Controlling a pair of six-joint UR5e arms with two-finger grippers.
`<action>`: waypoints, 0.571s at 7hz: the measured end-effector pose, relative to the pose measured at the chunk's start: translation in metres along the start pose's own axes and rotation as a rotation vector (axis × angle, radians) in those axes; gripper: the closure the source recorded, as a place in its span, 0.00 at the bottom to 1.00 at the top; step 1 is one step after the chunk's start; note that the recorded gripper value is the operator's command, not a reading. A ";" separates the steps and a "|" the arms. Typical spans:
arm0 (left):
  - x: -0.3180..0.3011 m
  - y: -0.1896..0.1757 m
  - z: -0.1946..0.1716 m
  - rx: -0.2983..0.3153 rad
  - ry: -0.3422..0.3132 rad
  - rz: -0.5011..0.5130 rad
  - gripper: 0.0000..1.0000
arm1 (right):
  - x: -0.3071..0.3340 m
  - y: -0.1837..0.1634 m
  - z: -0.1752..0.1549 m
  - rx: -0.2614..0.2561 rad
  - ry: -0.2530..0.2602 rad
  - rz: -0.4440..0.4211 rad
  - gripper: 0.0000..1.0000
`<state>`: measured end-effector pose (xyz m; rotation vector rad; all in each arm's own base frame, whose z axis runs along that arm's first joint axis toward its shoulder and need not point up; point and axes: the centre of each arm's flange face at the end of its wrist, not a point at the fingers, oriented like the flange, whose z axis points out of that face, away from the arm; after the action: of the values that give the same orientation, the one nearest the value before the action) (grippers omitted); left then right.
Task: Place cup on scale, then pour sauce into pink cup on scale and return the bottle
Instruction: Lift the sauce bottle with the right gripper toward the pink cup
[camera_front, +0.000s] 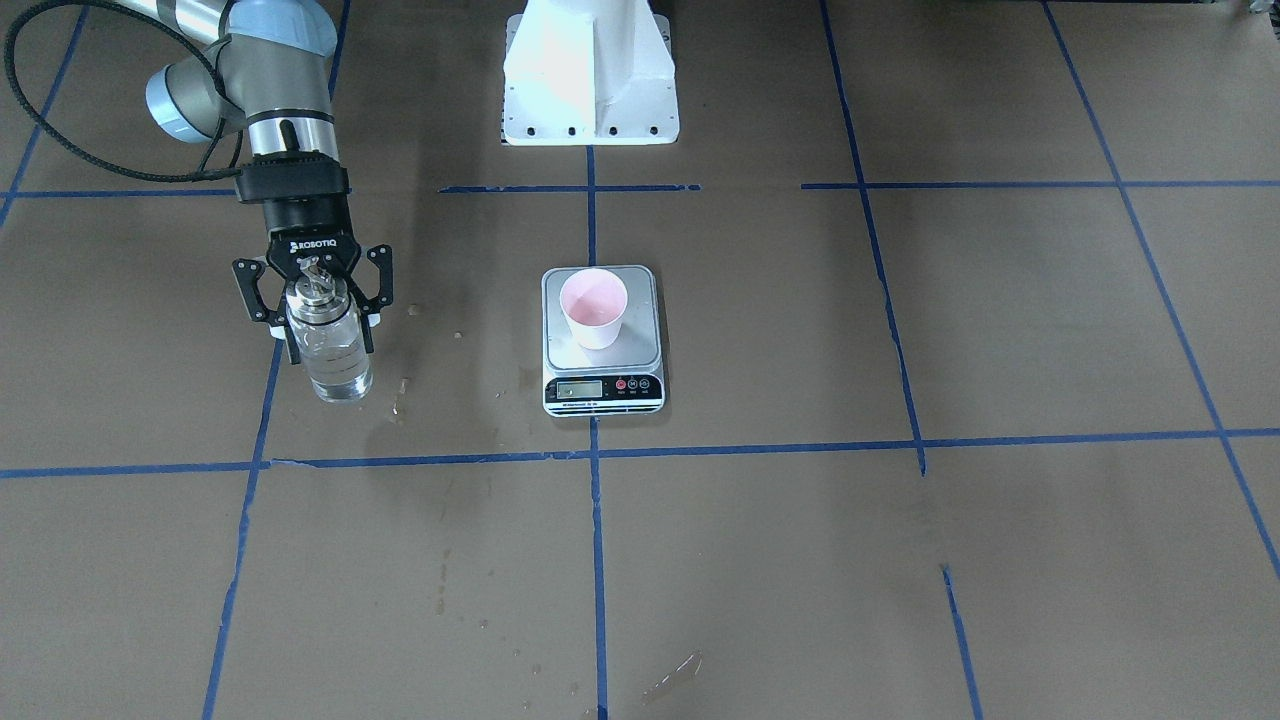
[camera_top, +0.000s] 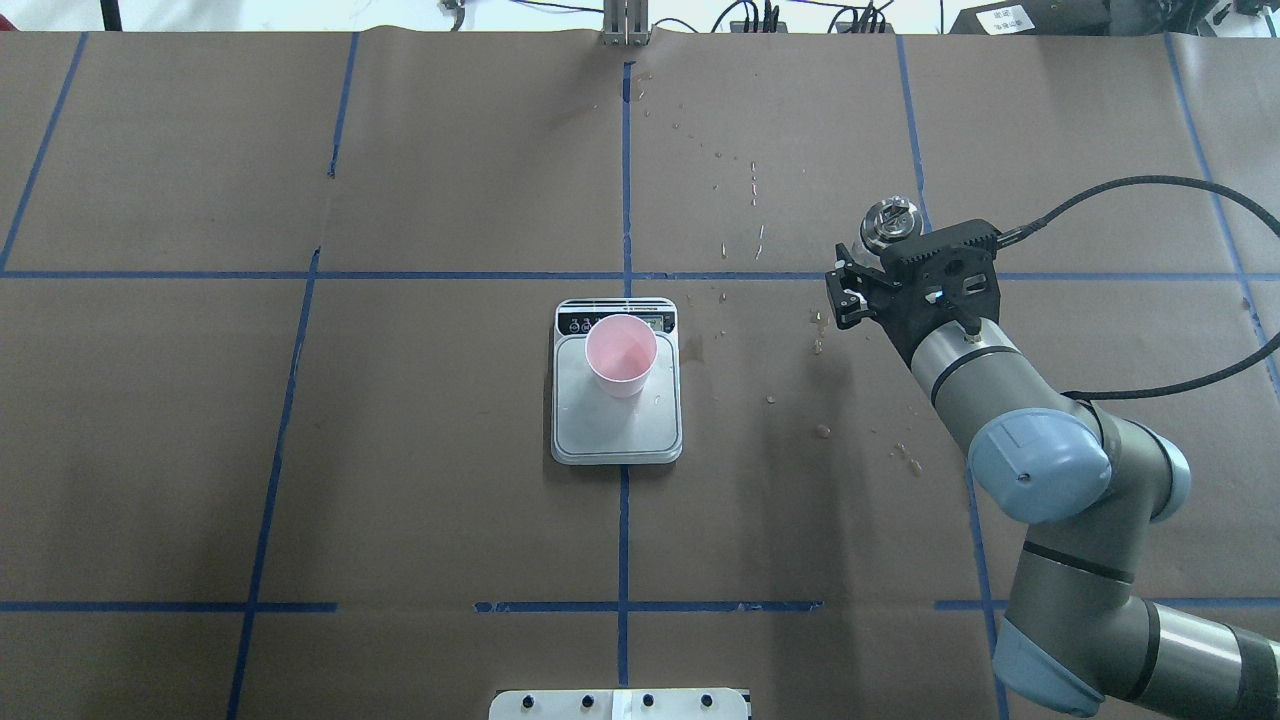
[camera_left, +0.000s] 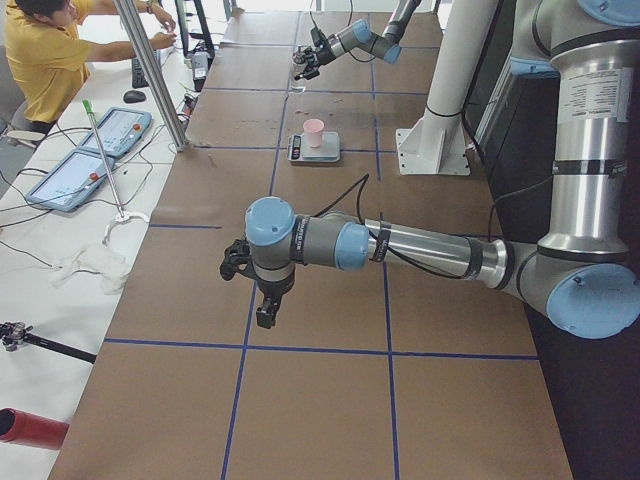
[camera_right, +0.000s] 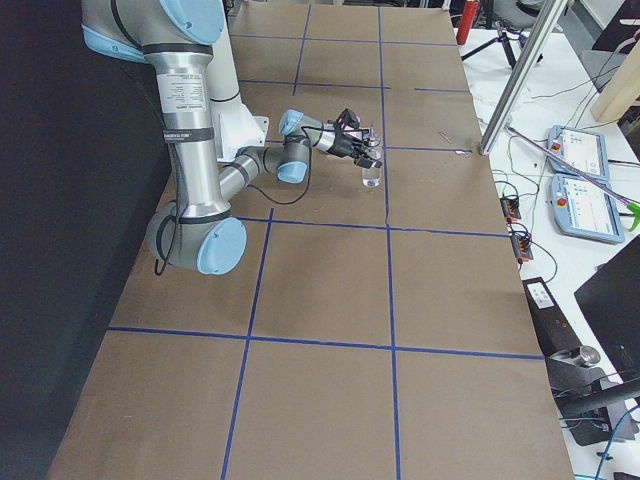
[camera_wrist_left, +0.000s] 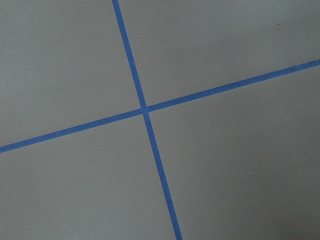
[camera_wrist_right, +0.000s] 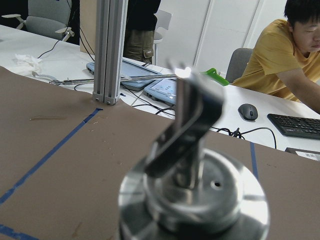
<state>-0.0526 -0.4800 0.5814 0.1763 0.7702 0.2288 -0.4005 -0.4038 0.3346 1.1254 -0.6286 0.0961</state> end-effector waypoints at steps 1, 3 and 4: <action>0.000 0.000 0.000 0.000 0.000 0.000 0.00 | -0.004 -0.005 -0.001 0.013 0.001 -0.066 1.00; 0.000 0.000 0.000 0.000 0.000 0.001 0.00 | -0.018 -0.013 -0.006 0.060 0.044 -0.184 1.00; 0.000 0.000 0.000 -0.001 0.000 0.000 0.00 | -0.037 -0.023 -0.005 0.056 0.099 -0.265 1.00</action>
<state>-0.0525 -0.4800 0.5816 0.1758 0.7703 0.2293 -0.4200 -0.4009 0.2958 1.2413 -0.3865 -0.0579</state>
